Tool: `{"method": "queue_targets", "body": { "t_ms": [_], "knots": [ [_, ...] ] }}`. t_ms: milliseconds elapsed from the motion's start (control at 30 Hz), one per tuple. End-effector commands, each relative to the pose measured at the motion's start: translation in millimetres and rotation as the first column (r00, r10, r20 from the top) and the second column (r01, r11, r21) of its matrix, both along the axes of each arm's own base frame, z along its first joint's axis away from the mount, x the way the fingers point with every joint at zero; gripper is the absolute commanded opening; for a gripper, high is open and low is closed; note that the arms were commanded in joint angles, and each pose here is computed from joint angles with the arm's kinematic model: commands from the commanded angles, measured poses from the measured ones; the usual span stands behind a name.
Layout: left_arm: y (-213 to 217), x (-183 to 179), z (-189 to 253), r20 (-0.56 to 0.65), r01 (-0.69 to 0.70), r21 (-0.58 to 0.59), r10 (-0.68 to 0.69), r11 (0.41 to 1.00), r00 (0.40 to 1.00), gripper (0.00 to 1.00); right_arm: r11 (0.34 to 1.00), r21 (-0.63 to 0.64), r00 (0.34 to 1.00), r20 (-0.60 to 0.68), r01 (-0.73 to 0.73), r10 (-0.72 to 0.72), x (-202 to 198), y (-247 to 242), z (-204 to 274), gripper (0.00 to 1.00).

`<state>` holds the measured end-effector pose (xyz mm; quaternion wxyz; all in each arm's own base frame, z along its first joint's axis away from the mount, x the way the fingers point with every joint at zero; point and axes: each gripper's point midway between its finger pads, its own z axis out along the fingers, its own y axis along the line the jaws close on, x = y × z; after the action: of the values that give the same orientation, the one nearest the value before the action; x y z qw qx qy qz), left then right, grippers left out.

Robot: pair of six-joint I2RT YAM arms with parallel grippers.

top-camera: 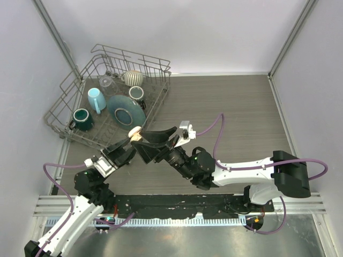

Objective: Insert the wireless bluetooth earbuds into the charging case
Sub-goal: Place the earbud in the charging case.

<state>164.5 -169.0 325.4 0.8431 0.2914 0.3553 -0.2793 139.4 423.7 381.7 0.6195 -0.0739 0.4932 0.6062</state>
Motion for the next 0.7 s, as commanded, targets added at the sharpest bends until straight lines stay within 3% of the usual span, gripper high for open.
{"method": "queue_targets", "body": {
  "t_ms": [0, 400, 500, 667],
  "knots": [
    [7, -14, 24, 0.096, 0.005, -0.05, 0.0, 0.999, 0.995, 0.0, 0.994, 0.103, 0.999, 0.046, 0.023, -0.028, -1, -24, 38, 0.71],
    [7, -10, 24, 0.088, -0.006, -0.046, 0.01, 0.999, 0.996, 0.0, 0.988, 0.133, 0.995, 0.06, 0.074, -0.083, 1, -52, 50, 0.71],
    [5, -8, 23, 0.081, -0.001, -0.04, 0.004, 0.999, 0.997, 0.0, 0.986, 0.1, 0.99, 0.014, 0.136, -0.138, 11, -58, 41, 0.72],
    [-3, -5, 18, 0.065, 0.024, -0.013, -0.023, 1.0, 0.998, 0.0, 0.934, -0.101, 0.93, -0.104, 0.342, -0.352, 48, -75, 8, 0.72]
  ]
}}
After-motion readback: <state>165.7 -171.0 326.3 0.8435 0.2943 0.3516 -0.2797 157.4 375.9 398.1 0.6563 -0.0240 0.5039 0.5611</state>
